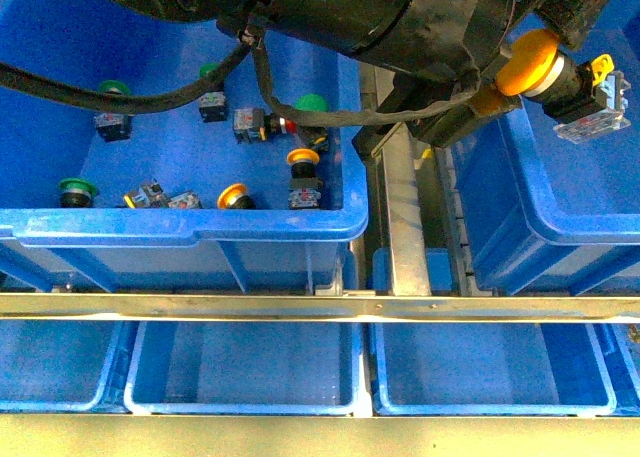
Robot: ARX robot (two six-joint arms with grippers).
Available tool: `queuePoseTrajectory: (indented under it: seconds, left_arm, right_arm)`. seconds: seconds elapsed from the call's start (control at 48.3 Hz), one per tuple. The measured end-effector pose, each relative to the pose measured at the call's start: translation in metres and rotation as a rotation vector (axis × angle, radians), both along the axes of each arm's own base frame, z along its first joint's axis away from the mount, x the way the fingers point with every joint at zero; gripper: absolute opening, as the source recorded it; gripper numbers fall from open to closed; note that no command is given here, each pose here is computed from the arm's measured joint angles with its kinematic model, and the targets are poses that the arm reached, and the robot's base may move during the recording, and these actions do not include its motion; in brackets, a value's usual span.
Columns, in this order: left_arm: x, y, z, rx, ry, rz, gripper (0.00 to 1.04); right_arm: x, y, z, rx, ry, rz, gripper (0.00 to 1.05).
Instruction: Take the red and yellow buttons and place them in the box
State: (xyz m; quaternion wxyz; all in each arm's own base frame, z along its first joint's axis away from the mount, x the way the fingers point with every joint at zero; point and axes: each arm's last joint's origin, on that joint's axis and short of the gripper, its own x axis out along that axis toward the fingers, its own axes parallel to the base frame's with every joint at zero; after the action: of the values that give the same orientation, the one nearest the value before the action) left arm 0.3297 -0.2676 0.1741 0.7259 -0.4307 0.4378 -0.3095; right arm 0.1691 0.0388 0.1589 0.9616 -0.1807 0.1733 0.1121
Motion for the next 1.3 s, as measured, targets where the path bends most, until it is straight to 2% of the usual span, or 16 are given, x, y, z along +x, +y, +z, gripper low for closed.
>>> queuePoseTrajectory:
  seconds: [0.352,0.745,1.034,1.303]
  left_arm:
    - [0.001,0.004,-0.003,0.006,0.005,0.003,0.34]
    - [-0.001,0.002,-0.003,0.013,-0.004,-0.003,0.34]
    - [-0.001,0.002,-0.003,0.014,-0.007,-0.004,0.34]
    - [0.002,0.005,-0.004,0.022,-0.009,0.019,0.34]
  right_arm:
    - [0.051,0.013,0.003,-0.131,-0.067,0.155,0.99]
    - [0.076,0.031,0.002,-0.223,-0.12,0.325,0.99]
    - [0.087,0.031,-0.011,-0.287,-0.097,0.372,0.99]
    - [0.101,0.024,-0.012,-0.3,-0.111,0.368,0.99]
